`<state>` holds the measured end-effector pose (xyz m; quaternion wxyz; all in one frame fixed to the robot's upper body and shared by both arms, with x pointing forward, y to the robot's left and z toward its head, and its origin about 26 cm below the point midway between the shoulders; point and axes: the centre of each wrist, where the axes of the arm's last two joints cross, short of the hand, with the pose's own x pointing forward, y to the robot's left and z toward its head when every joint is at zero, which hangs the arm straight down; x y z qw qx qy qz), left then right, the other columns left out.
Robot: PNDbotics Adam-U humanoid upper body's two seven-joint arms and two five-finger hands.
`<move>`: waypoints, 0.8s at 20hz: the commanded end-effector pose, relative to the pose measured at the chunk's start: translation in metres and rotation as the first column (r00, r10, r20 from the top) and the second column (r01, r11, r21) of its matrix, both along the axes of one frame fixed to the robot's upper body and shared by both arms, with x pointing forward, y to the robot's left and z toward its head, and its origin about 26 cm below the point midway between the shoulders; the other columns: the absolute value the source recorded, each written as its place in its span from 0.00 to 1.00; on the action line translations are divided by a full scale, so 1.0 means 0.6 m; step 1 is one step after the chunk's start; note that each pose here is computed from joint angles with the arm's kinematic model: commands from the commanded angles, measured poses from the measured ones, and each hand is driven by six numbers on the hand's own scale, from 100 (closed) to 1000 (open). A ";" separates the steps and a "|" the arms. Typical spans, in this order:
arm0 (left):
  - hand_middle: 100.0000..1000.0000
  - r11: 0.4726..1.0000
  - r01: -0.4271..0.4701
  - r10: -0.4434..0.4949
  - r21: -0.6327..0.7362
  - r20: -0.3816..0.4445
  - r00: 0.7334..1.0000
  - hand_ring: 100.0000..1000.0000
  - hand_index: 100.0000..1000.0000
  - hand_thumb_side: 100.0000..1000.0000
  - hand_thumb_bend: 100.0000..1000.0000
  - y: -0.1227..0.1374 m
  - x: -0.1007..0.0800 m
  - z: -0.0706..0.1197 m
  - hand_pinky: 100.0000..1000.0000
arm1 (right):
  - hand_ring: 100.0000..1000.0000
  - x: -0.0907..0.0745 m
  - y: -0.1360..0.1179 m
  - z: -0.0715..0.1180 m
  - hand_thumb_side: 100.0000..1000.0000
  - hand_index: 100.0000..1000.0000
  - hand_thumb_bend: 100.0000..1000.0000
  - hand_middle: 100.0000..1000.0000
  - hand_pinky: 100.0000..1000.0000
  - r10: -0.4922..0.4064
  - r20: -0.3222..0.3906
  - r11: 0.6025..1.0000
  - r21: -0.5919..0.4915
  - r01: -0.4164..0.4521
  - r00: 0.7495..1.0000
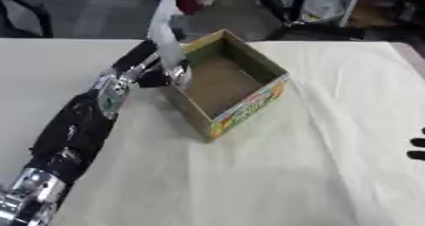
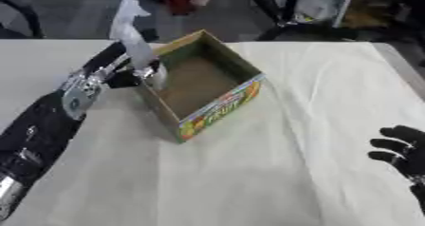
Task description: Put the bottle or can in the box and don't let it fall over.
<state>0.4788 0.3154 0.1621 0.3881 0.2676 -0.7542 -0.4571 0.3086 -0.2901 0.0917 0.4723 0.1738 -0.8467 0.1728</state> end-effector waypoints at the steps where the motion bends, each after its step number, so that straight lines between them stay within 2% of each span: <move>1: 1.00 0.996 0.054 -0.053 -0.069 0.025 0.998 1.00 1.00 1.00 0.38 -0.002 0.002 0.056 0.86 | 0.77 0.000 -0.010 0.012 0.41 0.82 0.00 0.76 0.73 -0.007 0.020 1.000 -0.027 0.007 1.000; 8: 1.00 0.989 0.107 -0.108 -0.099 -0.009 0.994 1.00 1.00 1.00 0.31 -0.015 0.003 0.081 0.87 | 0.77 0.000 -0.010 0.010 0.41 0.82 0.00 0.76 0.73 -0.005 0.015 1.000 -0.030 0.005 1.000; 12: 0.98 0.986 0.115 -0.122 -0.117 -0.058 0.991 1.00 1.00 1.00 0.34 -0.029 0.009 0.071 0.85 | 0.77 0.000 -0.010 0.010 0.41 0.82 0.00 0.76 0.73 -0.003 0.014 1.000 -0.028 0.004 1.000; 14: 0.95 0.986 0.097 -0.107 -0.134 -0.070 0.992 1.00 1.00 1.00 0.32 -0.031 0.010 0.066 0.84 | 0.77 0.000 -0.010 0.010 0.41 0.82 0.00 0.76 0.73 -0.004 0.013 1.000 -0.029 0.004 1.000; 16: 0.92 0.979 0.102 -0.110 -0.175 -0.037 0.993 1.00 1.00 1.00 0.27 -0.037 0.010 0.067 0.83 | 0.77 0.000 -0.010 0.010 0.41 0.82 0.00 0.76 0.73 -0.004 0.013 1.000 -0.028 0.004 1.000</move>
